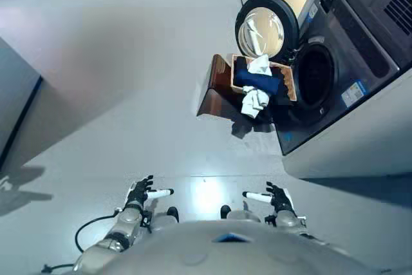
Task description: Pick up the clothes and place them into the washing machine
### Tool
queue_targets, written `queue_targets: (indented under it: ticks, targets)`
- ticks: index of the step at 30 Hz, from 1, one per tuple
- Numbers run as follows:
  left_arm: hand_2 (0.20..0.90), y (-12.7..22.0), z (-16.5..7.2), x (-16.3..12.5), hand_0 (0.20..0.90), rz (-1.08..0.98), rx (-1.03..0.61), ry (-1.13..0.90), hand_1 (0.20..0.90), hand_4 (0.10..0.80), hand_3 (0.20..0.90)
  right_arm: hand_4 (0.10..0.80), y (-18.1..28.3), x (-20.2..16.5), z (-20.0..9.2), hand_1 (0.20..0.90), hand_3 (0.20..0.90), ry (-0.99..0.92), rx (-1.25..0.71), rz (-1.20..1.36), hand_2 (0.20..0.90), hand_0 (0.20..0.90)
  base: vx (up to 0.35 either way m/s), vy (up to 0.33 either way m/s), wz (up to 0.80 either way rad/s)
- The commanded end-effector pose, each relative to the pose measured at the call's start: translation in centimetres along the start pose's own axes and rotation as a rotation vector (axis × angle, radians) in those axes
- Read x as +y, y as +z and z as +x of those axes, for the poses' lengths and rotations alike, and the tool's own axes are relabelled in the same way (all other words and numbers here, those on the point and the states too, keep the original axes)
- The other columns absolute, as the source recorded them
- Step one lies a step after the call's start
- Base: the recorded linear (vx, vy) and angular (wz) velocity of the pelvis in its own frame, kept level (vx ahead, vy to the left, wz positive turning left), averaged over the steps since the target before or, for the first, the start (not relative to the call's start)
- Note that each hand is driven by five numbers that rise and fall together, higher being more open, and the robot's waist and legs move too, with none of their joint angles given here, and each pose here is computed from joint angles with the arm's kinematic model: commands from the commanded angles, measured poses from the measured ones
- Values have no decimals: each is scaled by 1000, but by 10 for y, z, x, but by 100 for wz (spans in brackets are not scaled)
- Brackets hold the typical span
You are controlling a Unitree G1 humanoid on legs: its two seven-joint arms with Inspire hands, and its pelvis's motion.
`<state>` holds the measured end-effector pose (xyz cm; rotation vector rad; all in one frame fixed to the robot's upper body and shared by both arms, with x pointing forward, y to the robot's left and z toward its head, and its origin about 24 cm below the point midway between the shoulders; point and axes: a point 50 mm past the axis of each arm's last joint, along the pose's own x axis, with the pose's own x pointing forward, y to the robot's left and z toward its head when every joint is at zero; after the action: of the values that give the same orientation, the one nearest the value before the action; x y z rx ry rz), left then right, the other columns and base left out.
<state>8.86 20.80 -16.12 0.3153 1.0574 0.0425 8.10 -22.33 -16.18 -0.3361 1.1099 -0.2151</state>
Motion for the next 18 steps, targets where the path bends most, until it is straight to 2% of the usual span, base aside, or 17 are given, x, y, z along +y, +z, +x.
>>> queue_targets:
  ticks: [1, 12, 18]
  targets:
    - [900, 54, 12, 5, 900, 53, -175, 16, 900, 800, 900, 800, 39, -9, 10, 900, 900, -53, -106, -26, 900, 900, 0, 0, 0]
    - [900, 46, 13, 1, 900, -42, -115, 0, 900, 800, 900, 800, 37, -10, 10, 900, 900, -44, -91, -58, 900, 900, 0, 0, 0]
    - [900, 43, 13, -2, 900, -10, -89, -4, 900, 800, 900, 800, 37, -10, 11, 900, 900, -44, -91, -81, 900, 900, 0, 0, 0]
